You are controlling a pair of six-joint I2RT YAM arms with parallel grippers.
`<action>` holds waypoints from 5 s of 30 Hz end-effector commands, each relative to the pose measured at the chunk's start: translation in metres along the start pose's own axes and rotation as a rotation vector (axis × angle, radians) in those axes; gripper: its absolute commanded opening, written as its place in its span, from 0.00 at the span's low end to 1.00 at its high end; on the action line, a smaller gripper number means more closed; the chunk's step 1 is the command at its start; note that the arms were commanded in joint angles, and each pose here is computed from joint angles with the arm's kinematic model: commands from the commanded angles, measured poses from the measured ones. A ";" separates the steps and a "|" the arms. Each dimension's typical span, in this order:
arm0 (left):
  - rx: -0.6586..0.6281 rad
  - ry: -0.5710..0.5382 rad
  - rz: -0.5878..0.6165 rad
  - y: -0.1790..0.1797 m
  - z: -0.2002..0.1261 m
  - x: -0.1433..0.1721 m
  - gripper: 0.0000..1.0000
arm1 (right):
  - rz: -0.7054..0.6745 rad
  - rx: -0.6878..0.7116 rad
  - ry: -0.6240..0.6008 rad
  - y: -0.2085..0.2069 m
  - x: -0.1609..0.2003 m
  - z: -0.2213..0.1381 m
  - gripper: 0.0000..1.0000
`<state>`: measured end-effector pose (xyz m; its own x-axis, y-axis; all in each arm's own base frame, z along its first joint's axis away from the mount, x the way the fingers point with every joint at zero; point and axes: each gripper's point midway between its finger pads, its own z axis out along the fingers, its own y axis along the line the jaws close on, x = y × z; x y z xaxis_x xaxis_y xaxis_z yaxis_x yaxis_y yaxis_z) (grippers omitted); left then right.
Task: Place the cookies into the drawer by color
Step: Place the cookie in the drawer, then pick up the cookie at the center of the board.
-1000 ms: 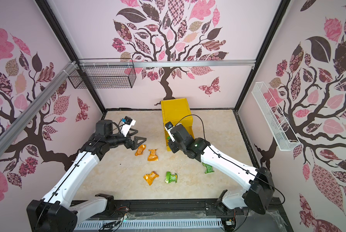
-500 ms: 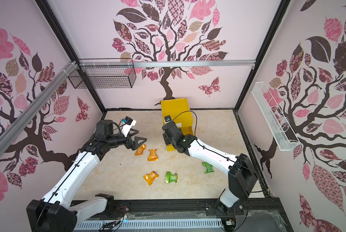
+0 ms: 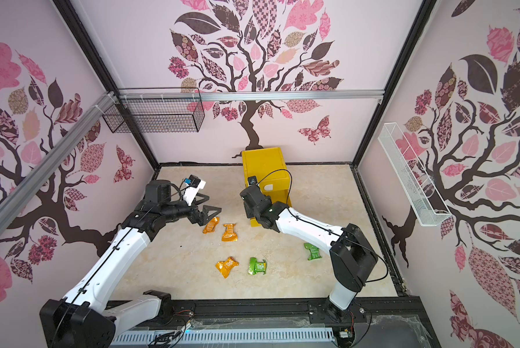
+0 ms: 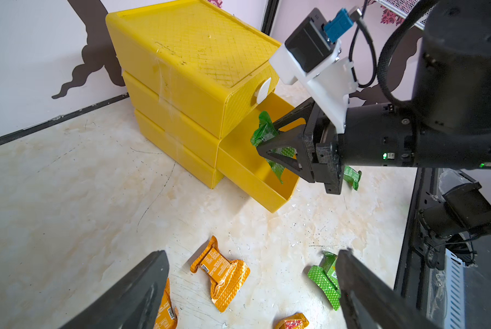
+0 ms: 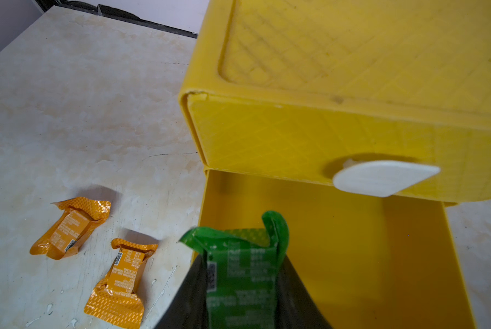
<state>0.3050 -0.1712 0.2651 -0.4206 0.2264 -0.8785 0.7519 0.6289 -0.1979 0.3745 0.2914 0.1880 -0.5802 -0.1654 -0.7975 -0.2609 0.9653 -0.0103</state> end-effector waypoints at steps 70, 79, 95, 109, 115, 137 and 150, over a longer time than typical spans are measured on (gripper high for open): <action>0.000 0.010 0.040 0.003 -0.001 0.005 0.97 | -0.391 -0.448 0.133 0.021 0.117 -0.124 0.99; -0.004 0.010 0.035 0.006 0.000 0.009 0.97 | -0.445 -0.542 0.237 0.032 0.157 -0.116 0.96; -0.006 0.008 0.021 0.008 0.001 0.010 0.97 | -0.616 -0.598 0.413 0.055 0.204 -0.100 0.92; -0.004 0.007 0.010 0.009 0.000 0.008 0.97 | -0.773 -0.537 0.560 0.045 0.242 -0.087 0.86; 0.003 0.004 -0.005 0.009 0.000 0.006 0.97 | -0.785 -0.523 0.555 0.048 0.241 -0.080 0.83; 0.001 -0.004 -0.014 0.010 -0.001 0.006 0.97 | -0.813 -0.446 0.639 0.047 0.254 -0.057 0.53; -0.003 -0.002 -0.002 0.011 0.001 0.009 0.97 | -0.756 -0.420 0.595 0.045 0.239 -0.063 0.30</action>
<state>0.3111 -0.1611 0.2546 -0.4319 0.2277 -0.8727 0.7407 0.6417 -0.1991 0.1712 0.2772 0.0210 -0.3985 -0.8941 -0.2043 -0.9049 0.4196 -0.0709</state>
